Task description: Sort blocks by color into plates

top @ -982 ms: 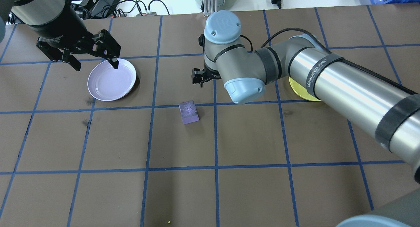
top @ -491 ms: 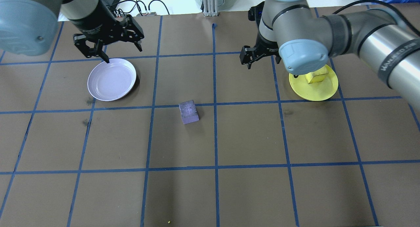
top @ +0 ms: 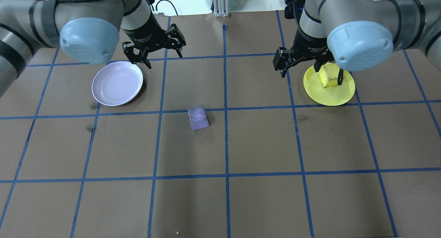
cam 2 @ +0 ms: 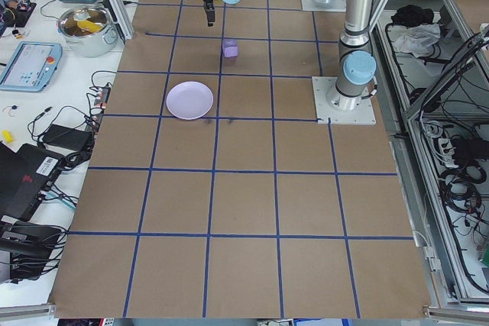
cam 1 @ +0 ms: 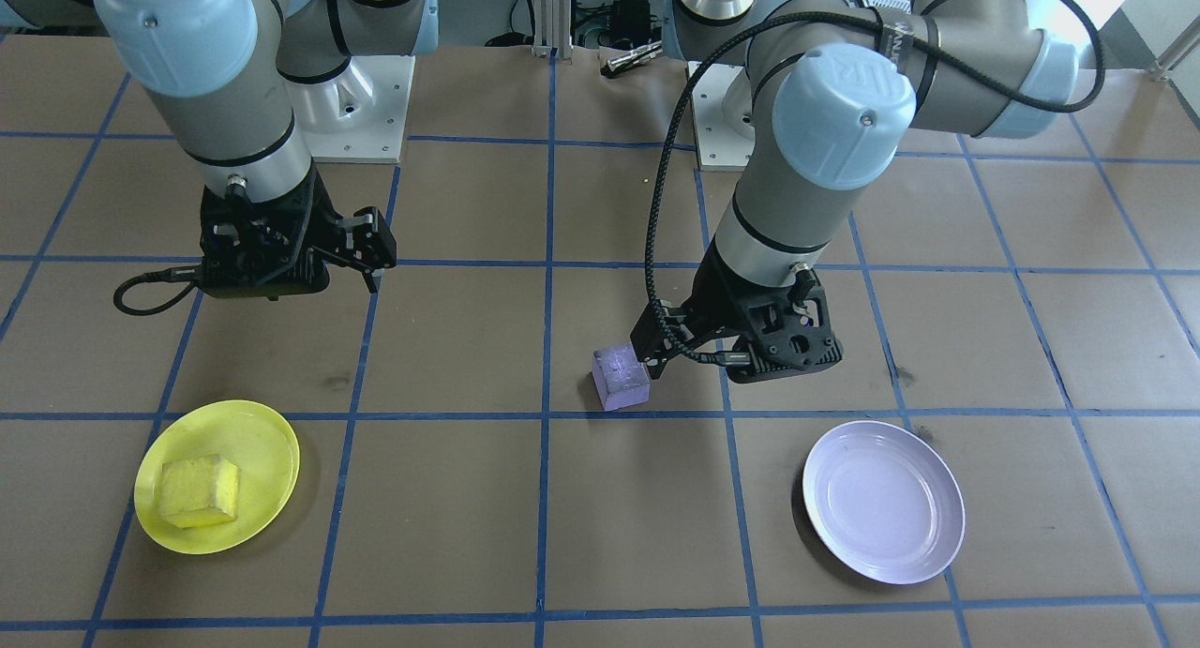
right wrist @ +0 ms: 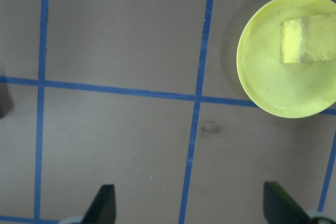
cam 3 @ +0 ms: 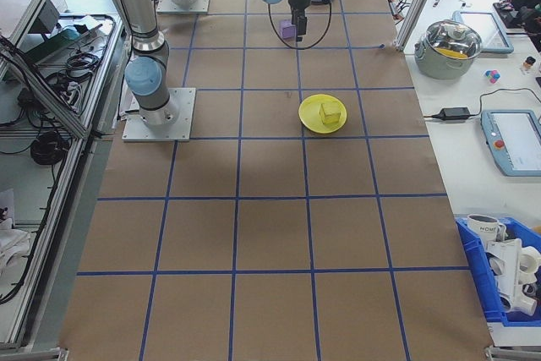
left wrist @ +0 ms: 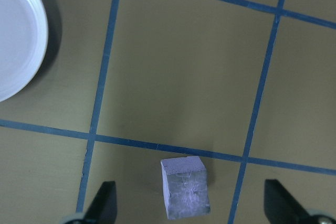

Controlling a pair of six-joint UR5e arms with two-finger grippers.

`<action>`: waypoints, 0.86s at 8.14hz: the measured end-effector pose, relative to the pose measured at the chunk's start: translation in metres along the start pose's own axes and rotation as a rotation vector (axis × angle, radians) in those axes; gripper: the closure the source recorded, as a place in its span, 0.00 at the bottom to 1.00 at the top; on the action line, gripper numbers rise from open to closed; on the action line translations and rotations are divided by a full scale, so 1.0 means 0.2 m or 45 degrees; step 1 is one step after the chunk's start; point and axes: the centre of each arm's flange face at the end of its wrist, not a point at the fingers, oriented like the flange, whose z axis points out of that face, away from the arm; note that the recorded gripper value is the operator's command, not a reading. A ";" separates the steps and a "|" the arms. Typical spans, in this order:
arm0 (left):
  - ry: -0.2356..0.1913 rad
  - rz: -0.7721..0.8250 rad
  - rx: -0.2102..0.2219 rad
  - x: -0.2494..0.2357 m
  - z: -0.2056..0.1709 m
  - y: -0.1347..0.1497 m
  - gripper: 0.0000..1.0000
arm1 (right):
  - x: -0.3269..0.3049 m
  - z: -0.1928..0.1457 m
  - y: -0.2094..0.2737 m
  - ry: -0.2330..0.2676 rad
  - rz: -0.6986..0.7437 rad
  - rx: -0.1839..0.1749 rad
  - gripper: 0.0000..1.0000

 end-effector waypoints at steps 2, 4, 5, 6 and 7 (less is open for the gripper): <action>-0.036 0.125 -0.048 0.03 0.20 0.05 0.00 | 0.01 -0.05 0.13 0.029 -0.005 -0.090 0.00; -0.042 0.156 -0.057 0.03 0.40 0.07 0.00 | 0.03 -0.06 0.17 0.082 -0.013 -0.133 0.00; -0.048 0.151 -0.070 0.02 0.48 0.08 0.00 | 0.04 -0.07 0.17 0.107 -0.021 -0.127 0.00; -0.051 0.144 -0.082 0.02 0.52 0.09 0.00 | 0.04 -0.11 0.17 0.121 -0.030 -0.110 0.00; -0.053 0.138 -0.104 0.01 0.57 0.11 0.00 | 0.05 -0.14 0.19 0.129 -0.037 -0.093 0.00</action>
